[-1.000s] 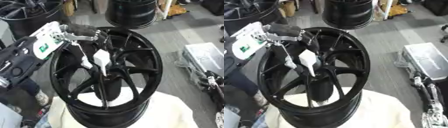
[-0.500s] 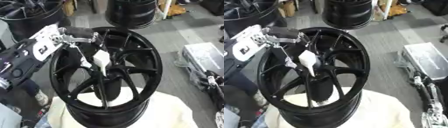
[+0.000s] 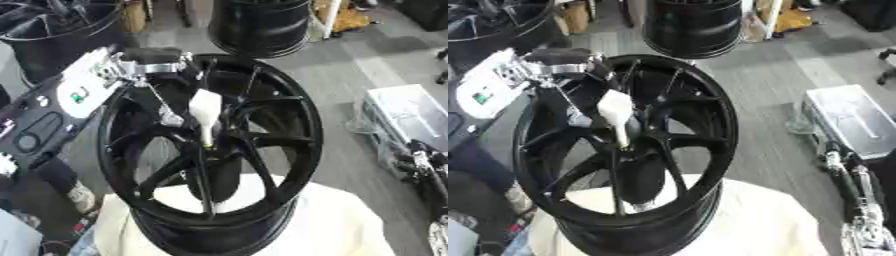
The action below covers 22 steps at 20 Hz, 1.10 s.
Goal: Pull the pin out of the wheel hub.
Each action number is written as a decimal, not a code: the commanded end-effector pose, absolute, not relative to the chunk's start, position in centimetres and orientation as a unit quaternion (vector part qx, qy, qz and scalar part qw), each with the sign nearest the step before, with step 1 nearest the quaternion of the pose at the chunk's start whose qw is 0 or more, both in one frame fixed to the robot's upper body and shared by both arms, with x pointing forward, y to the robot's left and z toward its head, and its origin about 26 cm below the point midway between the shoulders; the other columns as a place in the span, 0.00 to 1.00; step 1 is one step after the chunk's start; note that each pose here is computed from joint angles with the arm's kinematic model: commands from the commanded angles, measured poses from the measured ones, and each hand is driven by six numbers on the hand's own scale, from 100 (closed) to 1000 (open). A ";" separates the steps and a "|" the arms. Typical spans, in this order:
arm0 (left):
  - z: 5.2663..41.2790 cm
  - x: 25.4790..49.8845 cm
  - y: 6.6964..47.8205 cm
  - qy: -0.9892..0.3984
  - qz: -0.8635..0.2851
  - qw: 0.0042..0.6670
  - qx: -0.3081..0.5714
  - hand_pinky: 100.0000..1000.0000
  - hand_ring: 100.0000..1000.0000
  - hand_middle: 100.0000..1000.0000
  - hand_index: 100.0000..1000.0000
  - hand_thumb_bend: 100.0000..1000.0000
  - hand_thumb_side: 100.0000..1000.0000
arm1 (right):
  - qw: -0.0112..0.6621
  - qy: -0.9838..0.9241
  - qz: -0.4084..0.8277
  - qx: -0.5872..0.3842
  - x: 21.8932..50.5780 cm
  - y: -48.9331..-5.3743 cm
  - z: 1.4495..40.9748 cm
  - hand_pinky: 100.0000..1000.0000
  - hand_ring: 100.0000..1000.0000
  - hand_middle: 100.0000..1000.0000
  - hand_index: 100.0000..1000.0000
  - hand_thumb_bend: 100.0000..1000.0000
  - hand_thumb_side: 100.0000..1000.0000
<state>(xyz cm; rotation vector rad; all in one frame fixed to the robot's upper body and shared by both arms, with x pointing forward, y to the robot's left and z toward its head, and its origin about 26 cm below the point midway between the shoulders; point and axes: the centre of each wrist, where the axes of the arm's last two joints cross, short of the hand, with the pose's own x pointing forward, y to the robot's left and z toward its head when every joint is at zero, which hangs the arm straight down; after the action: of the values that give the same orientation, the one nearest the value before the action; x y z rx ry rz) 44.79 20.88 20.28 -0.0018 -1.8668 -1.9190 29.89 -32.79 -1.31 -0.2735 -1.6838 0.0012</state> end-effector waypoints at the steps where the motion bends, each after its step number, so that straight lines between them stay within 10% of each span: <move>1: 24.3 44.8 22.8 -0.610 -0.791 0.044 -0.028 0.73 0.52 0.31 0.44 0.03 0.15 | 0.649 -0.750 0.004 -0.126 30.1 -33.1 -0.6 0.70 0.73 0.81 0.81 0.00 0.64; 9: 32.3 41.6 30.6 -0.717 -0.693 0.076 -0.001 0.74 0.52 0.31 0.44 0.02 0.06 | 0.652 -0.746 -0.002 -0.135 29.8 -33.6 -0.8 0.70 0.73 0.81 0.81 0.00 0.64; 14: 30.7 38.4 39.5 -0.705 -0.680 0.196 0.047 0.74 0.52 0.32 0.45 0.00 0.10 | 0.654 -0.742 -0.009 -0.147 29.5 -34.2 -1.0 0.70 0.73 0.81 0.81 0.00 0.65; 20: 22.7 35.3 48.3 -0.624 -0.680 0.374 0.087 0.73 0.53 0.37 0.49 0.01 0.24 | 0.654 -0.741 -0.015 -0.153 29.3 -34.5 -1.0 0.70 0.73 0.81 0.81 0.00 0.65; 21: 22.0 35.1 48.9 -0.615 -0.682 0.385 0.091 0.77 0.68 0.66 0.77 0.21 0.59 | 0.654 -0.741 -0.015 -0.153 29.3 -34.5 -1.0 0.70 0.73 0.81 0.81 0.00 0.65; 22: 19.4 34.1 50.8 -0.580 -0.677 0.442 0.098 0.78 0.70 0.69 0.79 0.24 0.63 | 0.654 -0.741 -0.017 -0.154 29.3 -34.6 -1.1 0.70 0.73 0.81 0.81 0.00 0.65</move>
<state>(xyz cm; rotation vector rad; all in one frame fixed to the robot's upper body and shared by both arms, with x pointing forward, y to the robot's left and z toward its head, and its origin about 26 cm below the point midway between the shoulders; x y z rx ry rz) 34.68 49.00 18.04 0.3014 -1.5375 -1.2940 29.13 -33.75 -1.87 -0.3206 -1.6605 -0.0486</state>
